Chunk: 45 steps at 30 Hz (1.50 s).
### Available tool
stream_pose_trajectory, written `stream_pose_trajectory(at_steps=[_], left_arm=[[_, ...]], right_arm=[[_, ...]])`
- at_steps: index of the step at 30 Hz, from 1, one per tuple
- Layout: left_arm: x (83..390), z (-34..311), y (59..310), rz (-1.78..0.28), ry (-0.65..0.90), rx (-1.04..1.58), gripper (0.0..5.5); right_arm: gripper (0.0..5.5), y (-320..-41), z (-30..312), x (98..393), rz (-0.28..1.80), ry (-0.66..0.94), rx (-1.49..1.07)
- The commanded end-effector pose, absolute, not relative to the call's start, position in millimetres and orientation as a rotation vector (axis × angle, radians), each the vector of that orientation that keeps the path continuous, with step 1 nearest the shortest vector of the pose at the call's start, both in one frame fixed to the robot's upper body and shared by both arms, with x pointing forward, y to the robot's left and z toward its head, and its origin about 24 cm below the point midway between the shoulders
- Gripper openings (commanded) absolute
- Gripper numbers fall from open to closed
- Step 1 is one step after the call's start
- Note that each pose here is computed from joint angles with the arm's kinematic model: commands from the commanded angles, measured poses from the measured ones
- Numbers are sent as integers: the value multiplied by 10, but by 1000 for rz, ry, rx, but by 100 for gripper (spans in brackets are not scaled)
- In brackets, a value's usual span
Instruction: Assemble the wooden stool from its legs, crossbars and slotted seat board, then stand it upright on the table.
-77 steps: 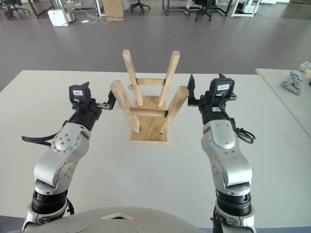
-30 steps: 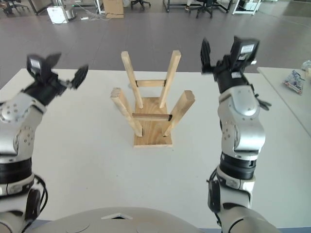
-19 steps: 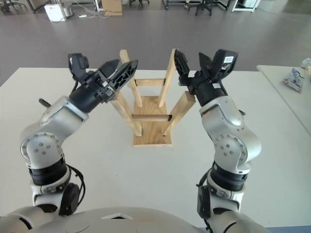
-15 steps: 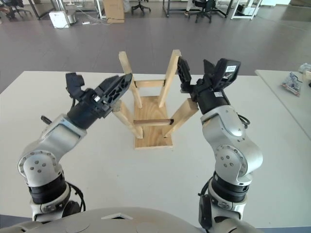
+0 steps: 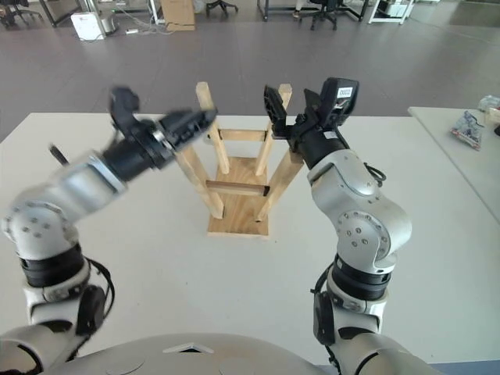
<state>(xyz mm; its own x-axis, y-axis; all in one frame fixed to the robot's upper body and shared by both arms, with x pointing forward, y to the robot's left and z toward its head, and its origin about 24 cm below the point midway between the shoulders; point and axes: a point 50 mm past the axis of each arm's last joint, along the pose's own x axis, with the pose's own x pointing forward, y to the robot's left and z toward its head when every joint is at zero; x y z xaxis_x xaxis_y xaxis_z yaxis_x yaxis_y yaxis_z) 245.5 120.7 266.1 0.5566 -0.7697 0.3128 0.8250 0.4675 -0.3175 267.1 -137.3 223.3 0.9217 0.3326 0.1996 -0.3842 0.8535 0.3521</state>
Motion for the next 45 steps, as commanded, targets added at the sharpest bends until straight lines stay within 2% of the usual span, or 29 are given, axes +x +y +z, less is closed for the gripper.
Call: stream_pose_trajectory(at_steps=[1, 4, 6, 7, 8, 10, 11, 12, 13, 17, 21, 24, 26, 28, 29, 30, 32, 33, 35, 36, 38, 40, 42, 45], left_arm=[[2376, 3225, 1246, -1093, -335, -484, 482], [2465, 3504, 1291, -998, -464, -499, 482], [2554, 3480, 1284, -923, -475, -484, 482], [2671, 3289, 1243, -871, -387, -506, 482], [2821, 2840, 1137, -804, -165, -486, 482], [2772, 1653, 919, -759, 330, -531, 482], [2592, 1173, 870, -763, 526, -534, 482], [2425, 873, 873, -751, 653, -563, 482], [2346, 752, 903, -729, 701, -578, 482], [2543, 933, 1019, -686, 584, -584, 482], [2661, 1207, 1000, -715, 467, -571, 482], [2758, 1575, 970, -762, 320, -564, 482], [2835, 1999, 1051, -788, 135, -587, 482], [2859, 2497, 1247, -808, -90, -632, 482], [2872, 2753, 1440, -775, -215, -712, 482], [2874, 2917, 1603, -744, -300, -774, 482], [2842, 3127, 2105, -621, -469, -913, 482], [2794, 3129, 2283, -578, -511, -937, 482], [2755, 2903, 2505, -467, -479, -909, 482], [2756, 2741, 2546, -421, -426, -885, 482], [2756, 2462, 2564, -351, -333, -831, 482], [2739, 2238, 2492, -337, -248, -786, 482], [2714, 2115, 2429, -333, -208, -774, 482], [2668, 2001, 2410, -305, -179, -750, 482]], right_arm=[[441, -1458, 2789, 2679, 450, -337, 530], [441, -1602, 3305, 2593, 487, -561, 592], [441, -1600, 3460, 2500, 543, -635, 618], [441, -1501, 3270, 2548, 587, -512, 599], [441, -1397, 2793, 2677, 544, -275, 523], [441, -1267, 1717, 2629, 450, 198, 516], [441, -1236, 1411, 2507, 413, 324, 536], [441, -1210, 1299, 2428, 400, 372, 558], [441, -1198, 1305, 2414, 394, 365, 566], [441, -1220, 1465, 2515, 376, 274, 574], [441, -1220, 1521, 2556, 375, 243, 555], [441, -1226, 1773, 2664, 408, 147, 539], [441, -1272, 2072, 2741, 438, 35, 603], [441, -1450, 2389, 2814, 441, -86, 845], [441, -1661, 2455, 2881, 401, -122, 1001], [441, -1839, 2460, 2930, 359, -142, 1085], [441, -2345, 2308, 2998, 201, -165, 1211], [441, -2518, 2261, 2991, 160, -178, 1239], [441, -2755, 2009, 2978, 57, -127, 1140], [441, -2786, 1741, 2974, -24, -12, 1001], [441, -2708, 1204, 2871, -72, 237, 552], [441, -2472, 736, 2607, 38, 437, 315], [441, -2297, 535, 2405, 174, 530, 124], [441, -2138, 457, 2275, 388, 539, -281]])
